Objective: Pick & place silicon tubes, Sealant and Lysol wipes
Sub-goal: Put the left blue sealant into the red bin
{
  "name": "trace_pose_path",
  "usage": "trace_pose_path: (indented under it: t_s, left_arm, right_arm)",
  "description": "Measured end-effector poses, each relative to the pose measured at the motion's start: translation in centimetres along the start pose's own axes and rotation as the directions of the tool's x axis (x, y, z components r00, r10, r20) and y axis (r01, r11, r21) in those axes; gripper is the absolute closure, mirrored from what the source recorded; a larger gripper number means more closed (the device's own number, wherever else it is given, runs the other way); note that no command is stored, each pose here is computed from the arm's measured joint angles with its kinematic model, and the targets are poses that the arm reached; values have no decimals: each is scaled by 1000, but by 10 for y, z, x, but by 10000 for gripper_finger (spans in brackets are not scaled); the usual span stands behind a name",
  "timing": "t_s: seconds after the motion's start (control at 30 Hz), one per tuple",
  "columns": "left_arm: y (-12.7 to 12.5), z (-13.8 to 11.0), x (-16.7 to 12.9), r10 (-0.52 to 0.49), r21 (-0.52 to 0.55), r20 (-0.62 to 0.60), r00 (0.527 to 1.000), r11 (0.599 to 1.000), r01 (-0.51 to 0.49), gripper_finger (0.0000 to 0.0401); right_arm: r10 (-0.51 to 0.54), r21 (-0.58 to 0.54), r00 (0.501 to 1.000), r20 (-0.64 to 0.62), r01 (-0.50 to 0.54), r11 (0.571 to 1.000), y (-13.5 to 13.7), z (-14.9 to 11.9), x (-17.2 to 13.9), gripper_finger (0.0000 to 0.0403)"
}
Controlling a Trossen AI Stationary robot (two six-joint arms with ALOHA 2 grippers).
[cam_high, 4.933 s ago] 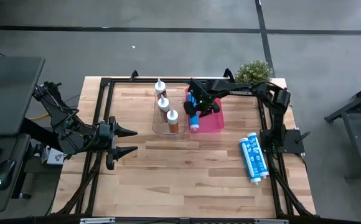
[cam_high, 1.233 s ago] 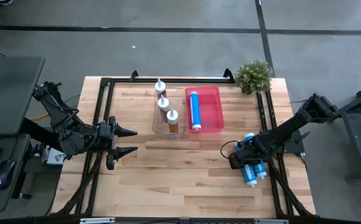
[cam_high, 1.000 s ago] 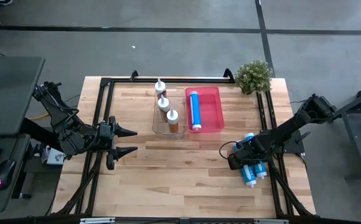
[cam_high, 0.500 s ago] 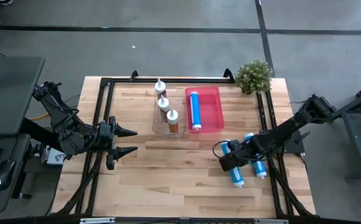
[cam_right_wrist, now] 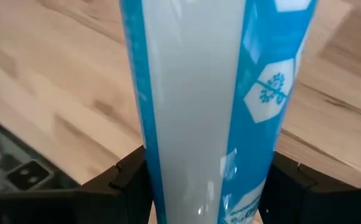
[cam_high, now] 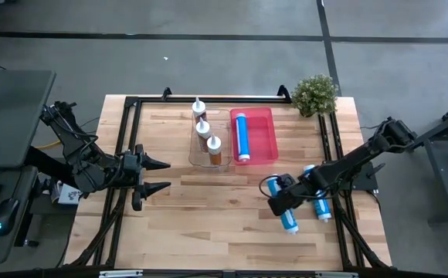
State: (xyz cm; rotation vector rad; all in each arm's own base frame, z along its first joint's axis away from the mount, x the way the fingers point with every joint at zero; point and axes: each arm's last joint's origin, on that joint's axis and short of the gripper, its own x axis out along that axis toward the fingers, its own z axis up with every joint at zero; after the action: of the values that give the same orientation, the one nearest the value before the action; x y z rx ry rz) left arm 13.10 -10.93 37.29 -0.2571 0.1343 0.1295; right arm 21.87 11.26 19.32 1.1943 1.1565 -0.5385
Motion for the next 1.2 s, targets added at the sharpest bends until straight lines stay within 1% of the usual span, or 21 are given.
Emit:
trace_pose_path:
  t_s: [0.13, 0.33, 0.47, 0.63, 0.8, 0.9, 1.03, 1.2]
  left_arm:
    - [0, 0, 0, 0, 0, 0, 1000, 1000, 0, 142]
    - [0, 1, 0, -2, -5, 3, 1000, 1000, 2, 142]
    - [0, 1, 0, -2, -5, 4, 1000, 1000, 2, 142]
    - [0, 1, 0, -2, -8, 4, 1000, 1000, 2, 142]
    - [0, 1, 0, -2, -9, 4, 1000, 1000, 2, 142]
    - [0, 1, 0, -2, -11, 4, 1000, 1000, 2, 142]
    - [0, 1, 0, -2, -12, 4, 1000, 1000, 2, 142]
    - [0, 0, 0, -2, -15, 4, 1000, 1000, 2, 142]
  right_arm:
    - [46, -23, 998, 46, -45, 999, 15, 4, -12, 195]
    - [97, -81, 986, 134, -87, 993, 41, 25, -41, 195]
    - [127, -117, 971, 205, -104, 988, 55, 50, -64, 195]
    - [180, -151, 933, 311, -139, 979, 64, 92, -93, 196]
    - [196, -160, 889, 413, -141, 977, 59, 137, -117, 196]
    - [200, -150, 875, 441, -147, 978, 49, 163, -125, 196]
    - [180, -124, 892, 414, -141, 982, 34, 194, -123, 196]
    - [149, -69, 916, 373, -133, 989, 16, 235, -107, 196]
